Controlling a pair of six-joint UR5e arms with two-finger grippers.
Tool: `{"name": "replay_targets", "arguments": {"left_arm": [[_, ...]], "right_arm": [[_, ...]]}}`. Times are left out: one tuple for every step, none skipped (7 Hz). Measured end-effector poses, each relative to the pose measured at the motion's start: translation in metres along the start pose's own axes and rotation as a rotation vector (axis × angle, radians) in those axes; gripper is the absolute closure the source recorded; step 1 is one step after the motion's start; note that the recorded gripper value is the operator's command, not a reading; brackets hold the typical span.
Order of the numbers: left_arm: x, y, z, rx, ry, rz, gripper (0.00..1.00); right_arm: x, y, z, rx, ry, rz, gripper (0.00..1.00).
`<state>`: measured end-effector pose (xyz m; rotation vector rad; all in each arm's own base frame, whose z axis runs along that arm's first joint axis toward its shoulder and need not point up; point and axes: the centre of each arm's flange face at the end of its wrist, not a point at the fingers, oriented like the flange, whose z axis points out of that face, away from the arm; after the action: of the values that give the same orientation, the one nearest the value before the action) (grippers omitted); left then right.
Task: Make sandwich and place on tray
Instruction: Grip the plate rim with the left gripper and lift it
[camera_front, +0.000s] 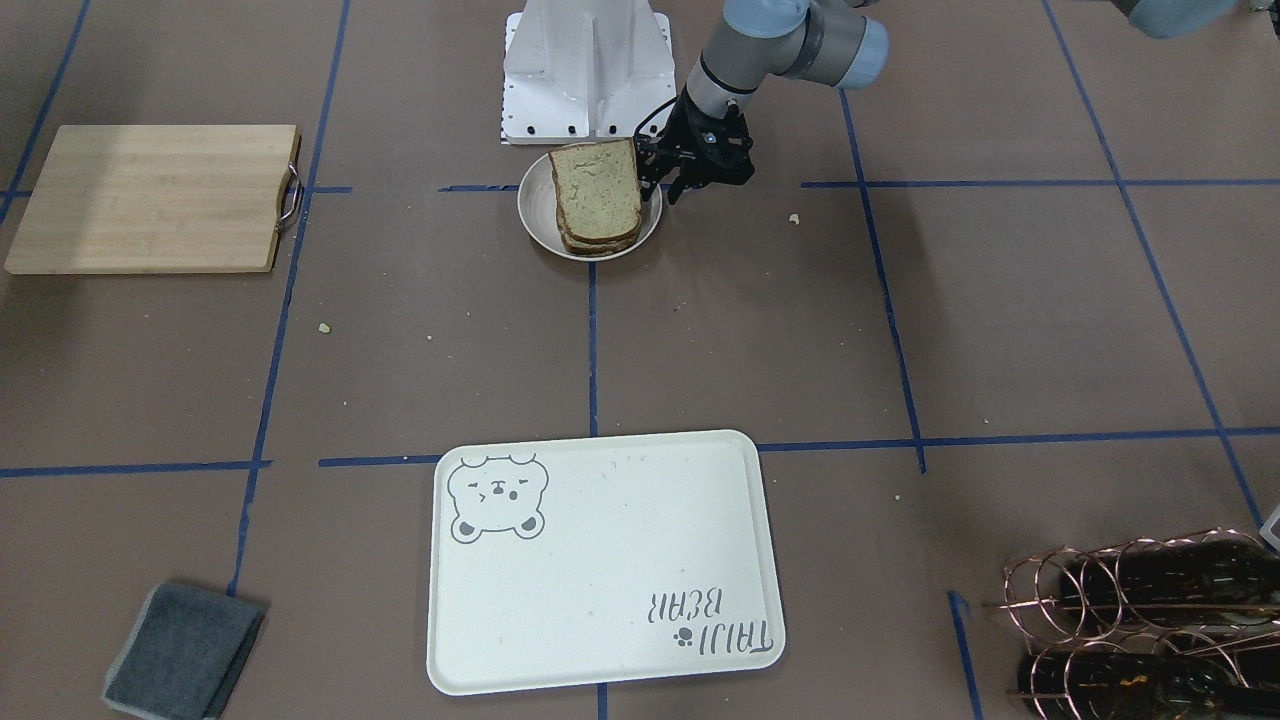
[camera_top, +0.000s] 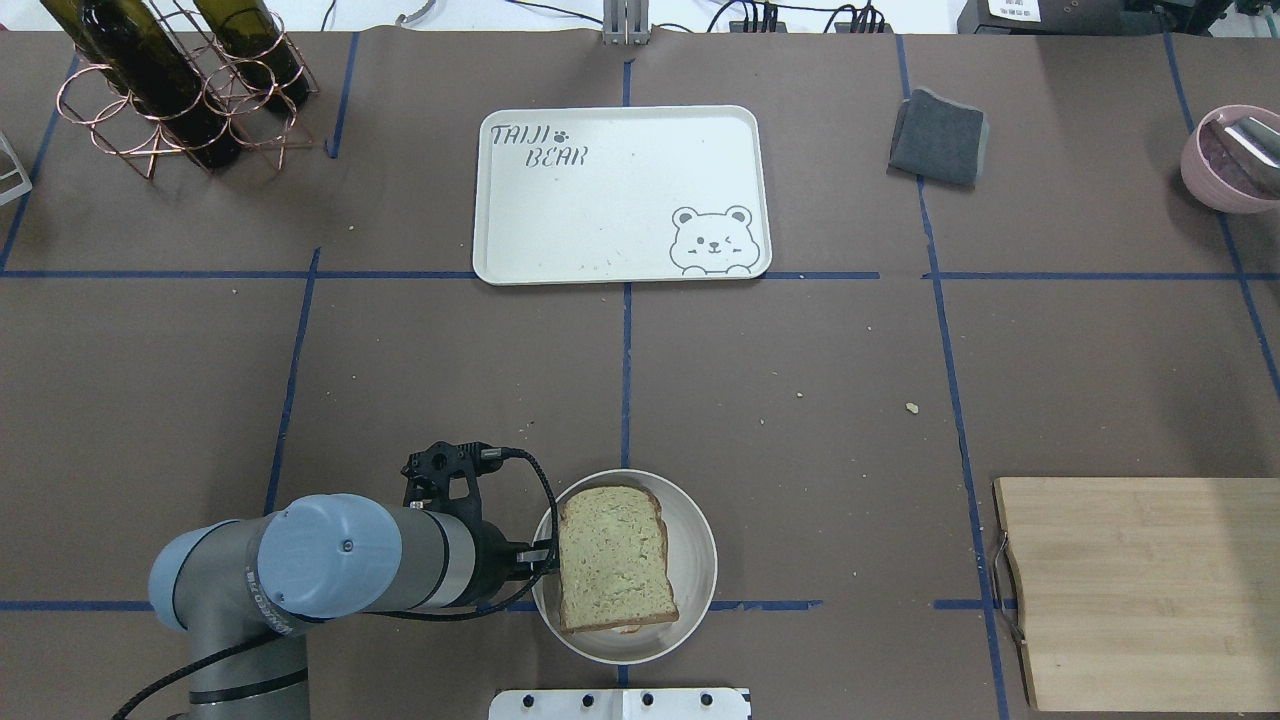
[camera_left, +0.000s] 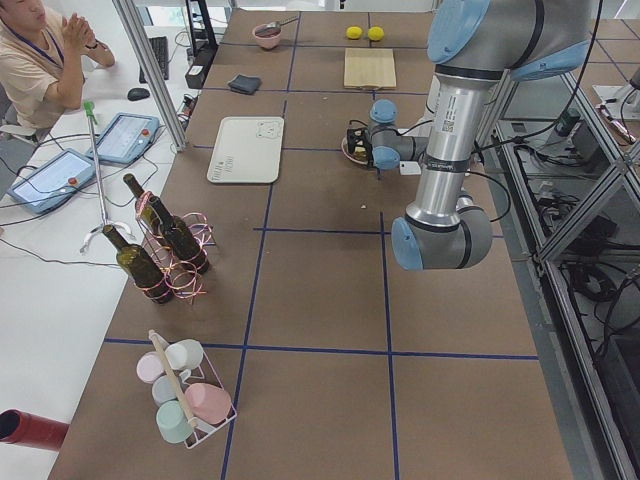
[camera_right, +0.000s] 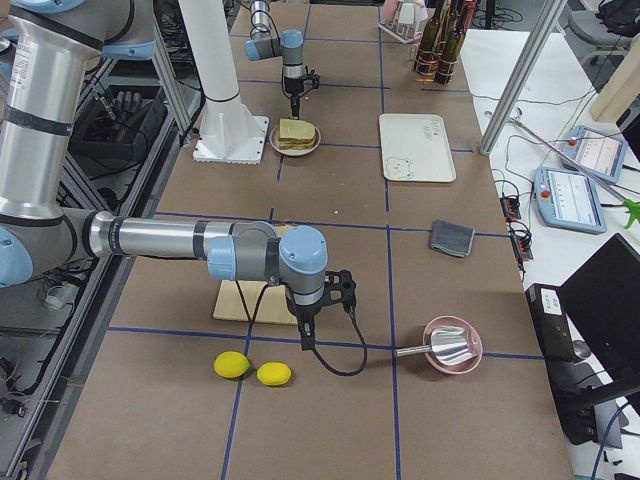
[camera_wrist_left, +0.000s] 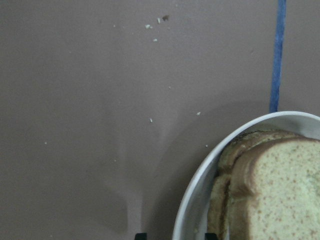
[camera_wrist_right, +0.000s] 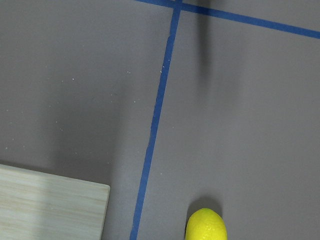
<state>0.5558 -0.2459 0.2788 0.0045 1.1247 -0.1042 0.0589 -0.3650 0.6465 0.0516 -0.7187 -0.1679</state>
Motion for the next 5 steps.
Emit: {"name": "replay_targets", "arguments": {"left_arm": [[0.0005, 0.0017, 0.0011, -0.003, 0.000, 0.001, 1.00], [0.0005, 0.0021, 0.0017, -0.003, -0.001, 0.002, 1.00], [0.0004, 0.0024, 0.0019, -0.004, -0.001, 0.002, 1.00], [0.0011, 0.0026, 0.0008, -0.004, 0.001, 0.003, 1.00], [0.0038, 0.0023, -0.0044, -0.005, 0.011, 0.006, 1.00]], "right_arm": [[0.0011, 0.0006, 0.0013, -0.002, 0.000, 0.002, 0.00], [0.0015, 0.0009, 0.0019, -0.003, 0.000, 0.002, 0.00], [0.0017, 0.0008, 0.0020, -0.003, 0.000, 0.002, 0.00], [0.0018, 0.0007, 0.0020, -0.003, 0.001, 0.002, 0.00], [0.0019, 0.0005, 0.0020, -0.003, 0.001, 0.002, 0.00]]}}
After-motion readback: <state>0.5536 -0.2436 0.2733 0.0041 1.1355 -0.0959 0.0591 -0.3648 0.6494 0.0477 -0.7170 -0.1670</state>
